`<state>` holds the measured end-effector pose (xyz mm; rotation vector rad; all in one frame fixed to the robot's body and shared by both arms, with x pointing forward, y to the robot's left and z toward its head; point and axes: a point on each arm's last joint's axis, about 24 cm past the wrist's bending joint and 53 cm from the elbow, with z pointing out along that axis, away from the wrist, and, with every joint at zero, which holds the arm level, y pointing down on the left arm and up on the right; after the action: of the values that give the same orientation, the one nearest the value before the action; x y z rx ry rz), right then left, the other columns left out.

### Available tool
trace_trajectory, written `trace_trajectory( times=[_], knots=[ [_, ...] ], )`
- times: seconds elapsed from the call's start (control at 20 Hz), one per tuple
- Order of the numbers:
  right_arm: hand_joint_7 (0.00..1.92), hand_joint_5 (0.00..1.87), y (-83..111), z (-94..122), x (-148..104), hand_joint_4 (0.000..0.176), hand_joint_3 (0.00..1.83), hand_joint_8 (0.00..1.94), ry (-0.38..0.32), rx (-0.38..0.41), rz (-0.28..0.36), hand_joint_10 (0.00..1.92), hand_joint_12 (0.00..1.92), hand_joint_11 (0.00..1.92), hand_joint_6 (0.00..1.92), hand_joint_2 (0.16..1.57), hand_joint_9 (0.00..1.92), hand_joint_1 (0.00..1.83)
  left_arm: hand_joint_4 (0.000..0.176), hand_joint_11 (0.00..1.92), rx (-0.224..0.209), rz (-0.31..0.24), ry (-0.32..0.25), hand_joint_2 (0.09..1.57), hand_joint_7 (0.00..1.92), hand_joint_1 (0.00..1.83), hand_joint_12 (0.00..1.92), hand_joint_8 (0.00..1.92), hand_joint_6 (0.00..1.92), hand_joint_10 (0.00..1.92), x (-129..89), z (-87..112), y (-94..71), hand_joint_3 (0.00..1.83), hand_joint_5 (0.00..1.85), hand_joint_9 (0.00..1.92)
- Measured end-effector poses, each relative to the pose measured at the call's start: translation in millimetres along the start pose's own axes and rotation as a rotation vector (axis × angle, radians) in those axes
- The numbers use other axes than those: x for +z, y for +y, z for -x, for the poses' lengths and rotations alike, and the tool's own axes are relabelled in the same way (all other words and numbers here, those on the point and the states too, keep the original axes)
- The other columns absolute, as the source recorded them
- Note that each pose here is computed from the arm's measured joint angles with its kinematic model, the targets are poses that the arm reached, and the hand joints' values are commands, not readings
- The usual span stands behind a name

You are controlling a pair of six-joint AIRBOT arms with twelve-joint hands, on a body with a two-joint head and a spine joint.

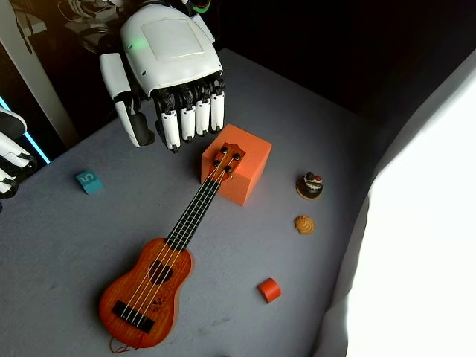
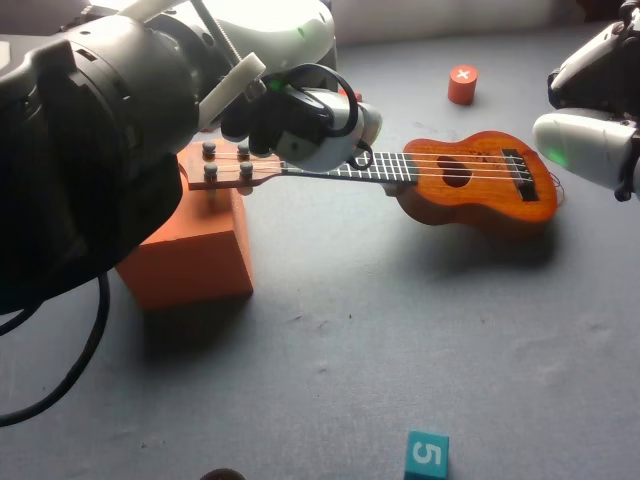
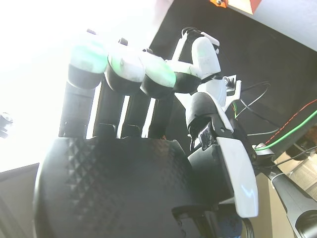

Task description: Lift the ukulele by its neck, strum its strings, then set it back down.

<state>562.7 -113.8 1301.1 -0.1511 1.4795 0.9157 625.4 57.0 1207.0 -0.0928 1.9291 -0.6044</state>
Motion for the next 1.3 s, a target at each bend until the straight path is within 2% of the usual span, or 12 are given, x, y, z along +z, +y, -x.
trace_trajectory(
  times=[0.05, 0.15, 0.3, 0.5, 0.55, 0.6, 0.7, 0.85, 0.9, 1.05, 1.25, 1.3],
  knots=[
    [0.06, 0.01, -0.2, -0.2, 0.0, 0.0, 0.09, 0.01, 0.001, 0.0, -0.001, 0.02, 0.0, 0.0, 0.01, 1.25, 0.0, 0.0, 0.007, 0.0, -0.003, 0.004, 0.002, 1.21, 0.09, 0.05, 0.51, 0.0, 0.0, 0.02, -0.1, -0.4, 0.8, 0.03, 0.01, 0.08],
    [0.06, 0.05, -0.2, -0.6, 0.0, 0.0, 0.08, 0.01, 0.003, 0.0, -0.001, 0.03, 0.0, 0.0, 0.03, 1.26, 0.04, 0.0, 0.005, 0.0, -0.002, 0.0, 0.007, 1.23, 0.06, 0.01, 0.45, 0.01, 0.0, 0.01, 0.7, -2.5, -1.5, 0.01, 0.0, 0.06],
    [0.07, 0.08, 0.3, 1.1, 0.0, 0.0, 0.07, 0.01, -0.005, -0.001, 0.001, 0.03, 0.0, 0.0, 0.04, 1.27, 0.04, 0.0, 0.013, 0.0, 0.009, -0.009, 0.0, 1.22, 0.12, 0.12, 0.55, 0.01, 0.01, 0.02, 0.7, -0.9, -4.2, 0.0, 0.03, 0.13],
    [0.1, 0.08, 0.0, 0.0, 0.0, 0.0, 0.03, 0.01, 0.0, -0.001, 0.0, 0.03, 0.0, 0.0, 0.03, 1.29, 0.05, 0.0, 0.016, 0.0, 0.01, 0.025, 0.006, 1.2, 0.14, 0.17, 0.59, 0.01, 0.01, 0.01, 5.6, -10.4, -1.8, 0.0, 0.06, 0.14],
    [0.12, 0.1, 0.0, 0.0, 0.0, 0.0, 0.03, 0.01, 0.0, -0.001, 0.0, 0.03, 0.0, 0.01, 0.04, 1.29, 0.07, 0.0, 0.004, 0.0, 0.004, 0.037, 0.013, 1.18, 0.1, 0.34, 0.54, 0.0, 0.0, 0.0, 8.1, -15.7, -0.8, 0.0, 0.03, 0.09],
    [0.12, 0.1, 0.0, 0.0, 0.0, 0.0, 0.03, 0.01, 0.0, -0.001, 0.0, 0.03, 0.0, 0.01, 0.04, 1.29, 0.07, 0.0, 0.004, 0.0, 0.003, 0.043, 0.013, 1.18, 0.1, 0.34, 0.54, 0.0, 0.0, 0.0, 9.1, -16.9, -1.9, 0.0, 0.03, 0.09],
    [0.08, 0.06, 0.0, 0.0, 0.0, 0.0, 0.03, 0.0, 0.0, -0.001, 0.0, 0.02, 0.0, 0.0, 0.01, 1.3, 0.04, 0.0, 0.002, 0.0, 0.007, 0.063, 0.012, 1.08, 0.0, 0.74, 0.32, 0.0, 0.0, 0.0, 12.6, -21.0, -3.9, 0.0, 0.0, 0.0],
    [0.08, 0.04, 0.0, 0.0, 0.0, 0.0, 0.02, 0.0, 0.0, -0.001, 0.0, 0.02, 0.01, 0.01, 0.01, 1.29, 0.04, 0.0, 0.013, 0.0, -0.004, 0.13, 0.004, 1.09, 0.0, 0.84, 0.03, 0.0, 0.0, 0.0, 19.1, -28.6, 3.6, 0.0, 0.0, 0.0],
    [0.07, 0.03, 0.0, 0.0, 0.0, 0.0, 0.02, 0.0, 0.0, -0.001, 0.0, 0.02, 0.01, 0.01, 0.0, 1.3, 0.05, 0.0, 0.022, 0.0, -0.018, 0.165, 0.002, 1.07, 0.0, 0.91, 0.0, 0.0, 0.0, 0.0, 21.1, -33.4, 9.9, 0.0, 0.0, 0.0],
    [0.11, 0.09, 0.0, 0.0, 0.0, 0.0, 0.0, 0.0, 0.0, -0.001, 0.0, 0.02, 0.14, 0.01, 0.01, 1.31, 0.08, 0.02, 0.012, 0.0, -0.031, 0.226, 0.009, 1.0, 0.0, 1.0, 0.0, 0.0, 0.0, 0.0, 29.0, -47.3, 23.8, 0.0, 0.0, 0.0],
    [0.1, 0.09, 0.0, 0.0, 0.0, 0.0, 0.0, 0.0, 0.0, -0.002, 0.0, 0.02, 0.21, 0.0, 0.0, 1.31, 0.09, 0.0, 0.022, 0.0, 0.001, 0.234, 0.006, 1.02, 0.0, 0.96, 0.0, 0.0, 0.0, 0.0, 44.0, -52.0, 21.3, 0.0, 0.0, 0.0],
    [0.06, 0.05, 0.0, -0.1, 0.0, 0.0, 0.0, 0.01, 0.0, -0.002, 0.0, 0.02, 0.04, 0.0, 0.01, 1.31, 0.05, 0.0, 0.024, 0.0, 0.003, 0.234, 0.01, 1.04, 0.0, 0.95, 0.0, 0.0, 0.0, 0.0, 47.1, -54.1, 19.2, 0.0, 0.0, 0.0]
  ],
)
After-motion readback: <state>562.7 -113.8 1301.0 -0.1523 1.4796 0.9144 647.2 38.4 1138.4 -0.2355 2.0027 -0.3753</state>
